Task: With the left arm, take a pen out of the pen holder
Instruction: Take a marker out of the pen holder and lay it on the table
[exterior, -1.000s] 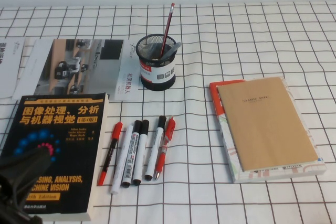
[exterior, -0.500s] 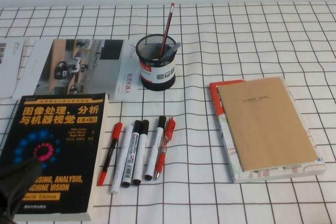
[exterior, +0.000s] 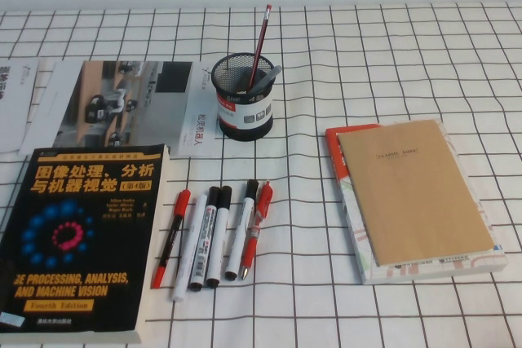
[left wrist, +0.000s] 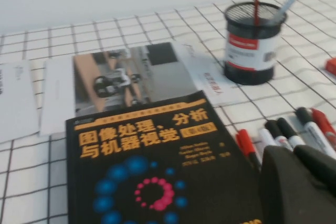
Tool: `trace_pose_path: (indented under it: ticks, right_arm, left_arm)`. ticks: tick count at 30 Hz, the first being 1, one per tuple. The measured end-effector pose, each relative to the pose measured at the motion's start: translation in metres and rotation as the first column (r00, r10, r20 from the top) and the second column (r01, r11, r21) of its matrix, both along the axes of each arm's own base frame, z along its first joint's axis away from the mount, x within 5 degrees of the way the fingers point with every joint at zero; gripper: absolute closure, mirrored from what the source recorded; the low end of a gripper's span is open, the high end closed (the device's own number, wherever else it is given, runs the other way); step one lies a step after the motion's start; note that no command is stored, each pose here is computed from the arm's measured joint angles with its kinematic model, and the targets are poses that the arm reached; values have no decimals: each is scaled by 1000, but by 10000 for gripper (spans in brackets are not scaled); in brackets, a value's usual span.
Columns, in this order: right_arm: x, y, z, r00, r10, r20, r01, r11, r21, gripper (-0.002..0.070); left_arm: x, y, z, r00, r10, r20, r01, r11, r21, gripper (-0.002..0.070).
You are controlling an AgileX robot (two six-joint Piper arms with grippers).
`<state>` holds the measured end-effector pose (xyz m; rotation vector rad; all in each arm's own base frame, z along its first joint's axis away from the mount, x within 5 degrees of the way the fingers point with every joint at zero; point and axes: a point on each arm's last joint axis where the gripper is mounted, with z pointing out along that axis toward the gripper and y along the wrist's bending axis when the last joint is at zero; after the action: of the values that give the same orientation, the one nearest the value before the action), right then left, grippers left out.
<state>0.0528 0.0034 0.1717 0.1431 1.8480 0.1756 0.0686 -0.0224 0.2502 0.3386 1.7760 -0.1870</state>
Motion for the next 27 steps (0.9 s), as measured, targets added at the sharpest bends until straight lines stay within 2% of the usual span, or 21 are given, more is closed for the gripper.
trace_pose_path:
  ticks: [6, 11, 16, 22, 27]
  right_arm:
    - [0, 0, 0, 1000, 0, 0, 0, 1000, 0, 693]
    - [0, 0, 0, 1000, 0, 0, 0, 1000, 0, 692]
    - [0, 0, 0, 1000, 0, 0, 0, 1000, 0, 693]
    - [0, 0, 0, 1000, 0, 0, 0, 1000, 0, 692]
    - [0, 0, 0, 1000, 0, 0, 0, 1000, 0, 692]
  left_arm:
    - [-8, 10, -51, 988, 126, 87, -117, 987, -107, 675]
    - [-13, 15, -60, 975, 202, 97, -188, 973, -134, 675]
    - [-13, 18, -65, 966, 252, 50, -245, 962, -117, 675]
    - [-16, 20, -78, 961, 266, -75, -270, 962, -51, 675]
    - [-16, 20, -79, 967, 249, -59, -247, 968, 38, 675]
